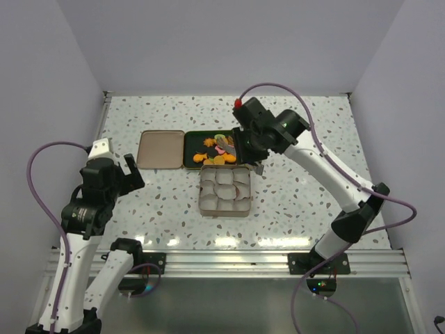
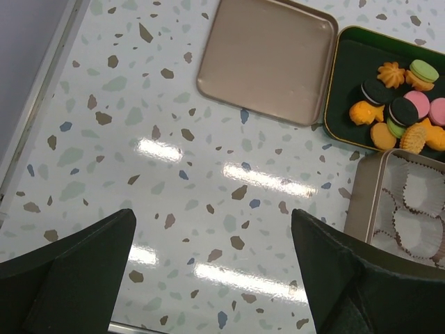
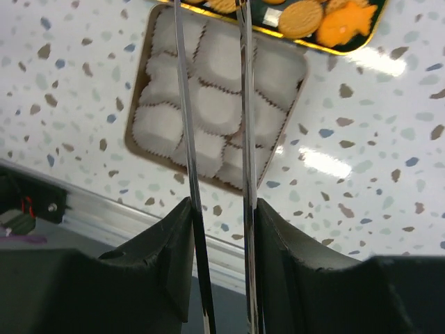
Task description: Pack the cookies
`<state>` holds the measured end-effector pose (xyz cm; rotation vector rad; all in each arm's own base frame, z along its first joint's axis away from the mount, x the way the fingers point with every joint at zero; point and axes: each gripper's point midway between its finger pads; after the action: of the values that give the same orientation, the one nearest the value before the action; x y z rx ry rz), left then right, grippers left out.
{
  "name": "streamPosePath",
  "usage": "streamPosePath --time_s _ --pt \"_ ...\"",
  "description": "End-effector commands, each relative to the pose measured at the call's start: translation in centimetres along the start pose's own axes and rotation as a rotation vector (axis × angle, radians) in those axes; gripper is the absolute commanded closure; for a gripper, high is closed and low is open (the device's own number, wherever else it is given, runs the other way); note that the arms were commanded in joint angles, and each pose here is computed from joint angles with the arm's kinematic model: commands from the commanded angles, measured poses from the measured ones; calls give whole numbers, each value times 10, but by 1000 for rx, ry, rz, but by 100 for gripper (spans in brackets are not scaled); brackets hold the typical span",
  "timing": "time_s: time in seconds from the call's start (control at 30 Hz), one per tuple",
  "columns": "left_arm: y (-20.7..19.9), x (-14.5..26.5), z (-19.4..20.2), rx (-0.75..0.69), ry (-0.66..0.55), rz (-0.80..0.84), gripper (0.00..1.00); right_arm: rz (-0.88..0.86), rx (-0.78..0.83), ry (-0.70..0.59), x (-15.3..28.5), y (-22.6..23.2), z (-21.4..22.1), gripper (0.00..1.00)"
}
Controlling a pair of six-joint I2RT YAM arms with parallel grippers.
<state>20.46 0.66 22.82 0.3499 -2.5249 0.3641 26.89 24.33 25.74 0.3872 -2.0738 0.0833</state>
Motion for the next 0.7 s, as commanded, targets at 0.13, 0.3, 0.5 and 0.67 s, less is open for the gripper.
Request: streamPosePath --time_s 0.13,0.3,0.5,0.67 --pt "-27 19 -9 -47 -92 191 0 -131 23 41 1 57 49 65" --pt "-23 37 -16 -33 -170 224 0 -129 51 85 -16 67 60 65" --pt "-24 36 -15 -36 -168 225 0 -103 81 114 -41 75 57 65" --pt "-23 39 -16 -34 -180 230 0 -78 107 117 -54 79 48 64"
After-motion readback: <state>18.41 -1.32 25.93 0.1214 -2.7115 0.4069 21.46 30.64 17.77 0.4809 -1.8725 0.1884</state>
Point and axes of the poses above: each gripper's point midway between its finger pads, its own x axis back along the fingers, its own y axis along the line the jaws close on, z = x × y, and after that the axes turned 3 degrees about x, right-handed
